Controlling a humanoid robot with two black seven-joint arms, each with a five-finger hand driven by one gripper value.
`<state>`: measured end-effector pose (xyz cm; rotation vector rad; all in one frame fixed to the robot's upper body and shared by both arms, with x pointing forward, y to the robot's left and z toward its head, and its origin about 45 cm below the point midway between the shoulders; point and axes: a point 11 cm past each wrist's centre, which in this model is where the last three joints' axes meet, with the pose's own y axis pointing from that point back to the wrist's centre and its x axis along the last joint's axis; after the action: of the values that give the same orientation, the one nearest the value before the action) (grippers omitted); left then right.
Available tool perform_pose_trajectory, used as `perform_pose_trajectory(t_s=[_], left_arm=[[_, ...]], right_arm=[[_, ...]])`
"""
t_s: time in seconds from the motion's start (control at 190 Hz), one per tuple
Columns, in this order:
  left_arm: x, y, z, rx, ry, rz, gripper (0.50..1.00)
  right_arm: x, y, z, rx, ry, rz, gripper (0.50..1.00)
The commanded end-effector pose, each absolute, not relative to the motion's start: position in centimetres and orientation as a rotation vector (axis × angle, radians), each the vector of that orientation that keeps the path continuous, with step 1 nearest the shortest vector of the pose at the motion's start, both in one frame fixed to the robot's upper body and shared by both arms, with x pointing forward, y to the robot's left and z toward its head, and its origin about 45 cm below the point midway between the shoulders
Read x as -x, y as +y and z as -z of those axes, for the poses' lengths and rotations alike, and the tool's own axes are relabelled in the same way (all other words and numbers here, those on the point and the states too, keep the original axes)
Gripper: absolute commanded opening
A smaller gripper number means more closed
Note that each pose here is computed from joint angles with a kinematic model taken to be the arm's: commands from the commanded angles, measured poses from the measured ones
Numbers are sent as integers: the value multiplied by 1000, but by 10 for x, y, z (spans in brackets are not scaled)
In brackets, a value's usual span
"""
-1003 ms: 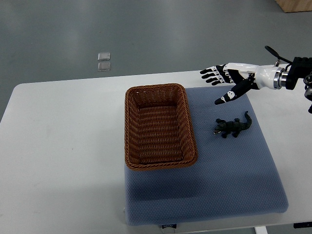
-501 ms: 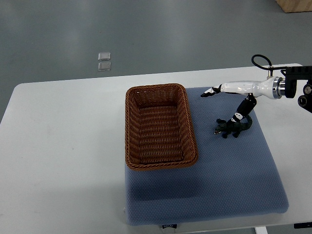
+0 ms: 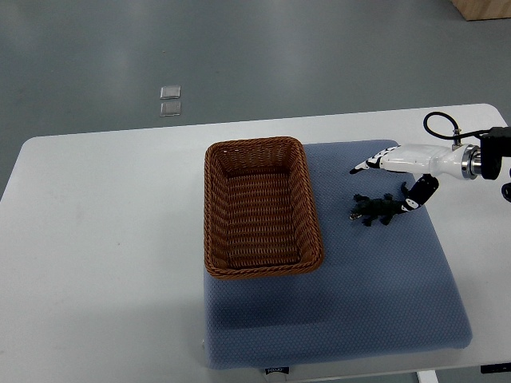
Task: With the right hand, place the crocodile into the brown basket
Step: 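Lower the open right hand down onto the dark green toy crocodile, then close the right hand fingers around the crocodile and lift it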
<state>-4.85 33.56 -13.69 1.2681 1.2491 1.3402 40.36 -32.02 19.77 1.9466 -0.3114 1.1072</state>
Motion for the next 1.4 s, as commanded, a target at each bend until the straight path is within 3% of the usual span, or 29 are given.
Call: perform_pose_trajectory(t_s=[0.0,0.908,1.087,1.266,1.393], left_arm=[[49,336,137,-1268,1249,-1340,1000],[49,336,137,-1268,1249,-1340,1000],[49,336,137,-1268,1249,-1340,1000],[49,336,137,-1268,1249,-1340,1000],[49,336,137,-1268,1249,-1340,1000]], right_arm=[[-402,-321,-195,-1931,-285,-1115,930],[-403,-320,-171,-1865,-272,-1163,901],[-403,-318,-168,-1867,-269,-1161,858],[-403,-314,-165,-1871,-264,-1150,756],[-403,-315,-165,-1865,-267,-1148,721]])
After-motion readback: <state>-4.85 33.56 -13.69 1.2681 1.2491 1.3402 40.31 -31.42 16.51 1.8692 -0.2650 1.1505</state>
